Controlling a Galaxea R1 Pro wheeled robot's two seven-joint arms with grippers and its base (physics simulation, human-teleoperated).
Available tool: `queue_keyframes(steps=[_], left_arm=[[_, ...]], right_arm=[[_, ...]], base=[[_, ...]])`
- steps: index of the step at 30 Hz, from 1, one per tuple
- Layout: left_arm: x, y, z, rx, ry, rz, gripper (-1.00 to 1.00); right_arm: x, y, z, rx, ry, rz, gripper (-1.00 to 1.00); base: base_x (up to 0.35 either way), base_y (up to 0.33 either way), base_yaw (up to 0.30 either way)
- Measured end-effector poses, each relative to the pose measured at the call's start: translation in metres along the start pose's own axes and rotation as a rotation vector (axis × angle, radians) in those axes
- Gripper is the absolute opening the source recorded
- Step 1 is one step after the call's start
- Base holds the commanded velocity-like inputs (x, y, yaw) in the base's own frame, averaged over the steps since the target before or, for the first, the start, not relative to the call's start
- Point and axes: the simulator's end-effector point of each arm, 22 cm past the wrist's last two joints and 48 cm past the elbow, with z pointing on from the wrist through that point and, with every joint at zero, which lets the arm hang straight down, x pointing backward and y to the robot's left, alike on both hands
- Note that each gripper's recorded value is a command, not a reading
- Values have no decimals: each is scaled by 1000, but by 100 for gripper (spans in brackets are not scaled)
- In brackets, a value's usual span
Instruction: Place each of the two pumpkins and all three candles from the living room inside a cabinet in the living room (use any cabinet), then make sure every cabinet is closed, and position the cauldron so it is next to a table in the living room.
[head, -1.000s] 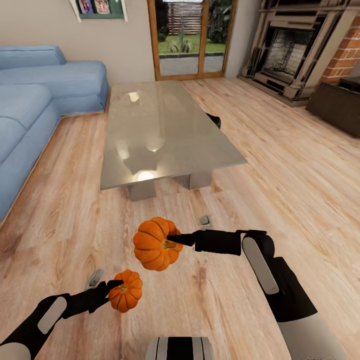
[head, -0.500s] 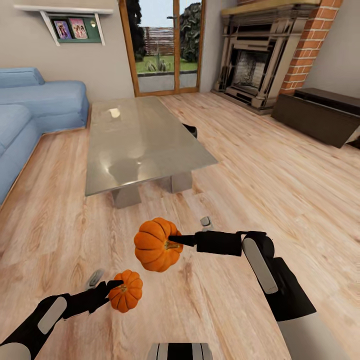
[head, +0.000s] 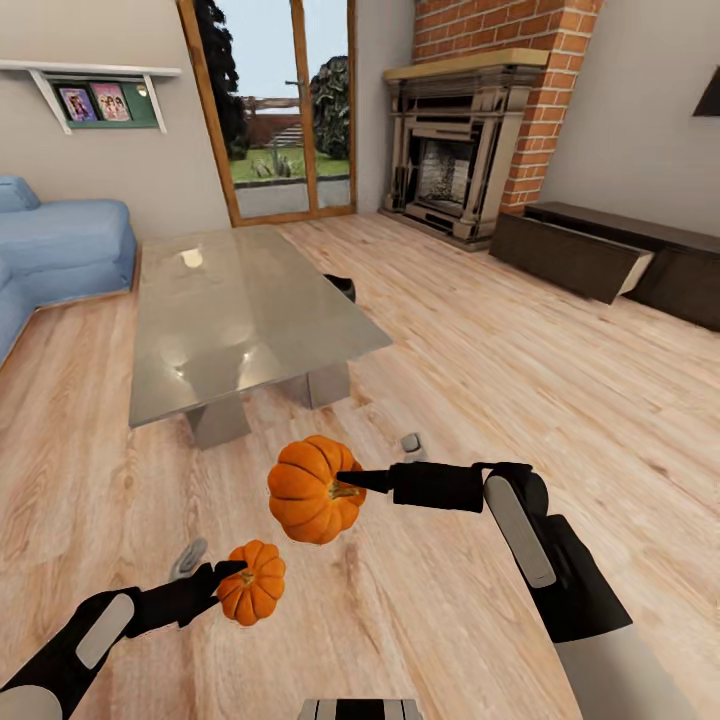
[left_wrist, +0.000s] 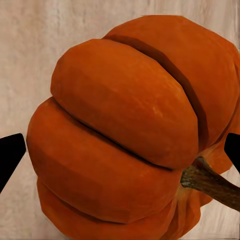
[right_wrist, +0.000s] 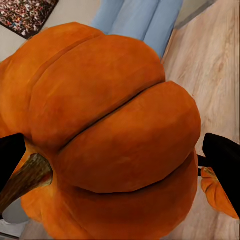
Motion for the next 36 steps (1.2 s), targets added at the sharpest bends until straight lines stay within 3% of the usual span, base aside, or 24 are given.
queue_keyframes(steps=[36], left_arm=[[-34, -77, -49, 109, -110, 95, -100]], right_arm=[[-26, 87, -15, -30, -30, -147, -100]], base=[[0, 0, -250]])
